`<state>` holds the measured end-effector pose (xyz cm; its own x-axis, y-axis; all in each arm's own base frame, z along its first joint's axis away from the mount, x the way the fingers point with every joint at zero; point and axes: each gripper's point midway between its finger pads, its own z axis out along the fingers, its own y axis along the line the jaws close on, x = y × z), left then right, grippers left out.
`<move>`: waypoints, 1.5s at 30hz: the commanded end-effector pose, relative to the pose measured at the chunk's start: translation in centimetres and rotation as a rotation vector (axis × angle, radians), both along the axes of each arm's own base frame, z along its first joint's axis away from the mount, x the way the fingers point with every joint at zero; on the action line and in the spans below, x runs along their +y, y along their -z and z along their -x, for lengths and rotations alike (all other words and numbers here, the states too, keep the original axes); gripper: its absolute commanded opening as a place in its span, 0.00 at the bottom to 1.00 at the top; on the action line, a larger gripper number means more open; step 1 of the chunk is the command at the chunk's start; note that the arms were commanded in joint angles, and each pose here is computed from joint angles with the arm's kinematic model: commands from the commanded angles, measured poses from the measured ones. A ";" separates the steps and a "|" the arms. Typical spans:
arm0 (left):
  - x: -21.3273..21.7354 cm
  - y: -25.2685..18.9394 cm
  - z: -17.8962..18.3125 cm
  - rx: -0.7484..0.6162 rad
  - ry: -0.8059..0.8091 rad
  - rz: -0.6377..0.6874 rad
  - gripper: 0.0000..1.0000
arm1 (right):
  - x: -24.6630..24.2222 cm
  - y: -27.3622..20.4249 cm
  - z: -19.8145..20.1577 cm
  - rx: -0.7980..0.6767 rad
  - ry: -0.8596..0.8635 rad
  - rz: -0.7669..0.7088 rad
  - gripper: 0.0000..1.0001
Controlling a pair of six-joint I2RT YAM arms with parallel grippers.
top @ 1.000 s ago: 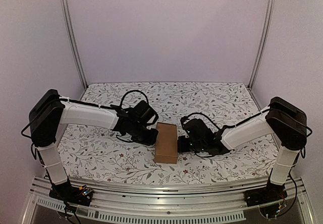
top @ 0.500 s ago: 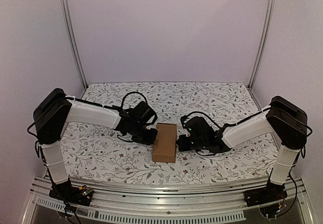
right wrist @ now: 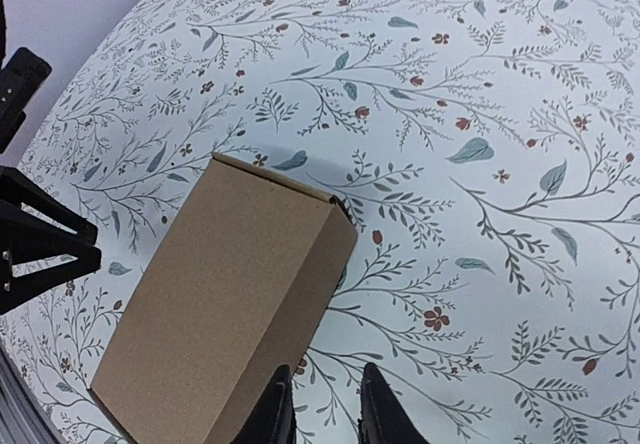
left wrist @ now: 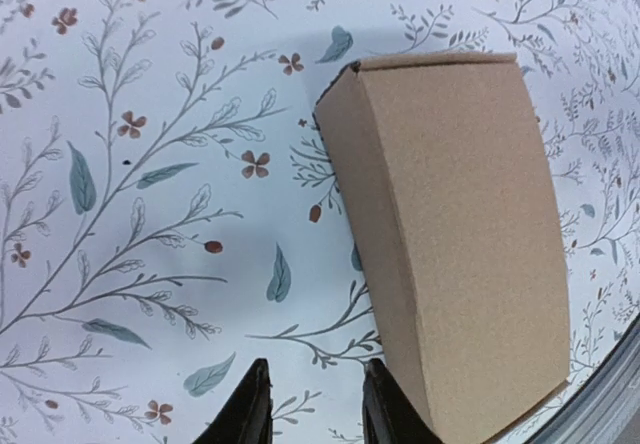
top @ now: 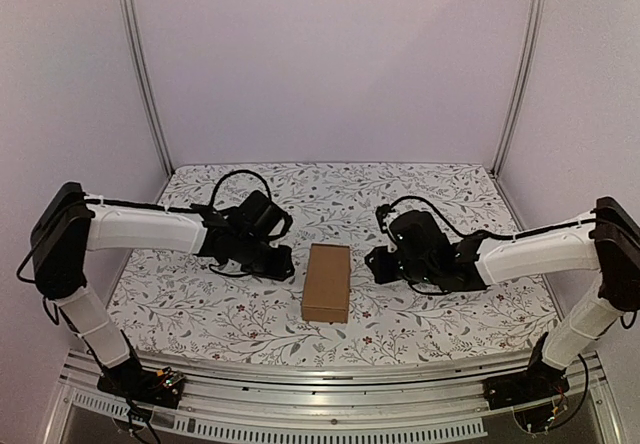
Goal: Fold the paper box
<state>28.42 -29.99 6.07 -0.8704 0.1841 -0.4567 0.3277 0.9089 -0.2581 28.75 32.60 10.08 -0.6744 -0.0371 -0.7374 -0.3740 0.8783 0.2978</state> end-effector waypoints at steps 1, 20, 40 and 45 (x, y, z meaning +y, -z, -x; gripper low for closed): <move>3.0 -3.4 0.1 -0.083 -0.055 -0.030 0.35 | -3.6 -2.8 -0.3 -0.095 0.041 0.132 0.28; 13.4 -23.2 3.4 -0.479 -0.142 -0.058 1.00 | -12.7 -13.6 -0.1 -0.338 0.228 0.372 0.99; 14.2 -25.6 5.4 -0.786 0.026 0.029 1.00 | -17.7 -15.9 0.3 -0.432 0.459 0.407 0.99; 14.8 -25.2 5.5 -0.790 0.013 0.009 1.00 | -17.7 -16.2 0.2 -0.439 0.447 0.419 0.99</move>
